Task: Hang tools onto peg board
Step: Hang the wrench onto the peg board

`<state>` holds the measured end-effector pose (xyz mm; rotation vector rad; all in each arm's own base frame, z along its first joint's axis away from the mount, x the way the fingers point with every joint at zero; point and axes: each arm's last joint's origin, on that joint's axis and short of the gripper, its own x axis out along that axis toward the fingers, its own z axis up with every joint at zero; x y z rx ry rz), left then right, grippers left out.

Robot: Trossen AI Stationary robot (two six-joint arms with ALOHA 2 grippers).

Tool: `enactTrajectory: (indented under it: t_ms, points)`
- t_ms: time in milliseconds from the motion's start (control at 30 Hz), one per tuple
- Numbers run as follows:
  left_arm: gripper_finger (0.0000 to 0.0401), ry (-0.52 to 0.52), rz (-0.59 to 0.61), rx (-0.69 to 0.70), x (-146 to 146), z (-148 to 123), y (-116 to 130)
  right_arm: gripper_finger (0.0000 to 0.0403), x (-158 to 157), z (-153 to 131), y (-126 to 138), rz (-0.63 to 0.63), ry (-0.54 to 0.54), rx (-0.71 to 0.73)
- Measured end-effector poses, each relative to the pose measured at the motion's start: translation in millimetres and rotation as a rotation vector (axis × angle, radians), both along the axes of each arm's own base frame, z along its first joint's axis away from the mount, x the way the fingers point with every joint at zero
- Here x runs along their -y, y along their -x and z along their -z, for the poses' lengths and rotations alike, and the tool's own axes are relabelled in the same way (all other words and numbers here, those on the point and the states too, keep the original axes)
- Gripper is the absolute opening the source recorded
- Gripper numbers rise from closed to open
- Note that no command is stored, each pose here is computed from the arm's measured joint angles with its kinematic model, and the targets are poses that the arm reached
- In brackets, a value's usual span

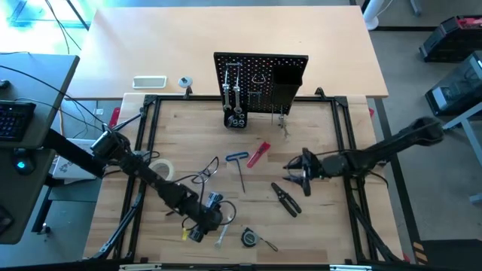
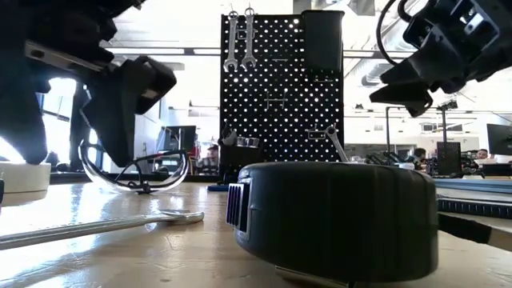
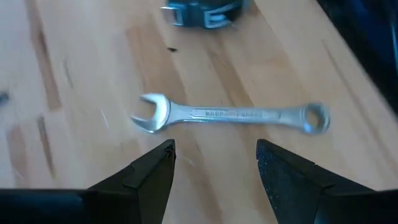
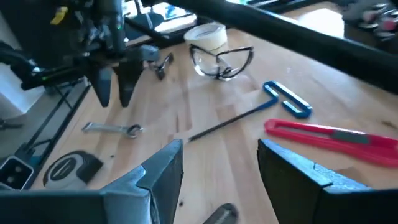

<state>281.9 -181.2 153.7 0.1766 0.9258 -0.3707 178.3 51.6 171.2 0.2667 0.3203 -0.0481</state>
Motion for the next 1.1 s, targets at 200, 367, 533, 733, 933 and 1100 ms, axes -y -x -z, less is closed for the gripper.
enactTrajectory:
  t_ms: [200, 367, 533, 733, 933, 1100]
  points:
    - [0.0218, 0.189, -0.24, -0.024, 10.7, -2.7, 2.5, 0.02, -18.0, 15.9, -6.6, 0.006, 0.035, -0.027]
    - [0.0218, 0.227, -0.373, 0.032, 31.7, -4.7, 16.8, 0.02, -31.6, 22.2, -10.1, -0.018, 0.073, 0.007]
    - [0.0218, 0.265, -0.536, 0.061, 44.9, 4.6, 25.8, 0.02, -40.0, 23.5, -11.2, -0.059, 0.117, 0.041]
    - [0.0218, 0.267, -0.64, 0.039, 59.9, 28.0, 22.2, 0.02, -41.2, 20.9, -11.7, -0.056, 0.173, 0.073]
    - [0.0218, 0.239, -0.677, 0.045, 83.4, 38.2, 1.9, 0.02, -41.3, 19.9, -12.0, -0.06, 0.188, 0.082]
    - [0.0218, 0.064, -0.78, -0.028, 96.1, 47.7, -10.4, 0.02, -42.6, 19.4, -12.0, -0.092, 0.167, 0.088]
